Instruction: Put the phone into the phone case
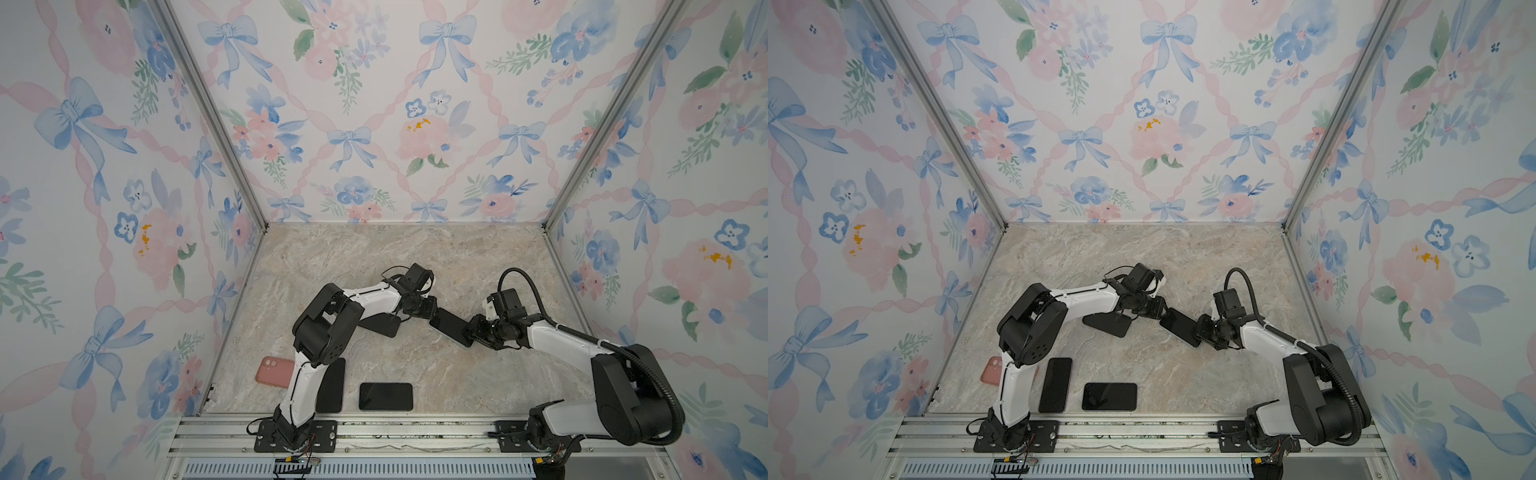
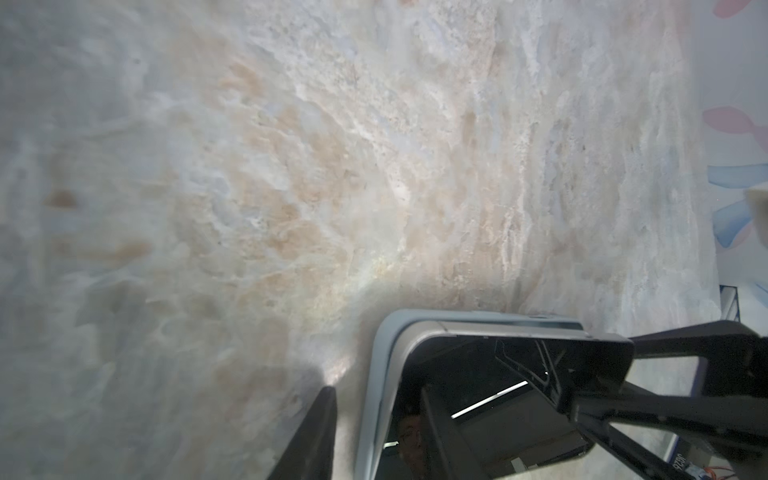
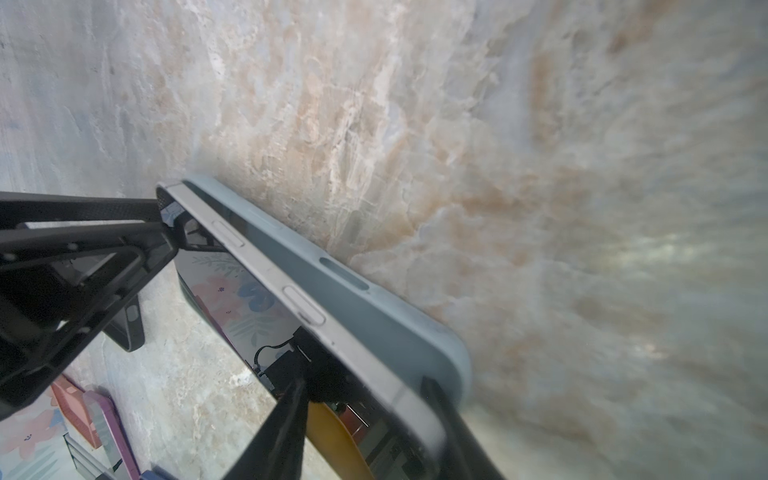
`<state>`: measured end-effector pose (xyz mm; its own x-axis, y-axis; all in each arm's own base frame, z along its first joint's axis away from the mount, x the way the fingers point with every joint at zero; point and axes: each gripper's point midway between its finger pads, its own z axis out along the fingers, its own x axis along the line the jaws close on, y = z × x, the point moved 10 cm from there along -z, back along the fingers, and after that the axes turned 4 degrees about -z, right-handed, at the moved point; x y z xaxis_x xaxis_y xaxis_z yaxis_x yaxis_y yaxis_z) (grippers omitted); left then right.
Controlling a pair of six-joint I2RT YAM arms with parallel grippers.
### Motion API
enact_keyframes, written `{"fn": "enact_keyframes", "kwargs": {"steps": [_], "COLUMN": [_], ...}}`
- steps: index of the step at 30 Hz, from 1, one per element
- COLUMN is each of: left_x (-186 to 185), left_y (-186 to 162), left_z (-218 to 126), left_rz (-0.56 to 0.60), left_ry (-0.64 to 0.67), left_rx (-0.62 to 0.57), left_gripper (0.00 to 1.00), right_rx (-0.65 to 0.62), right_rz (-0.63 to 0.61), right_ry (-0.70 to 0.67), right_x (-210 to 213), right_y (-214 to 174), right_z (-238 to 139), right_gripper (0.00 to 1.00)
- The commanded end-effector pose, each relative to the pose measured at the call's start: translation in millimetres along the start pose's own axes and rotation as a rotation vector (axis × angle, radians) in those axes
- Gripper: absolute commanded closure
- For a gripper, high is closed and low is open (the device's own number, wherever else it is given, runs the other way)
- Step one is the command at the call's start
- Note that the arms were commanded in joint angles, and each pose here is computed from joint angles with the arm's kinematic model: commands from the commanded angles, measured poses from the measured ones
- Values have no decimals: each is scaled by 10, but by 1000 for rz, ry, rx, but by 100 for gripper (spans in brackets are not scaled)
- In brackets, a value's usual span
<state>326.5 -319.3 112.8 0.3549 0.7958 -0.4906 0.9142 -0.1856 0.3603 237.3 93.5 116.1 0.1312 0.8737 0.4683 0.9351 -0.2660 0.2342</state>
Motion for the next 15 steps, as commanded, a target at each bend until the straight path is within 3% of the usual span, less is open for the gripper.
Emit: {"fn": "enact_keyframes", "kwargs": {"steps": [1,15], "left_x": [51,89], "left_y": [-23,-99], "left_z": [69,154], "left_rz": [19,12], "left_ry": [51,53], "left_rx": [24,55], "left_gripper": [66,71], "right_rx": [31,-7], "right_rz": [-12,-35], "right_ry": [-37,-54], "right_x": [5,53], "right_y": [-78,-75], "right_z": [-8,-178], "right_gripper": [54,49]}}
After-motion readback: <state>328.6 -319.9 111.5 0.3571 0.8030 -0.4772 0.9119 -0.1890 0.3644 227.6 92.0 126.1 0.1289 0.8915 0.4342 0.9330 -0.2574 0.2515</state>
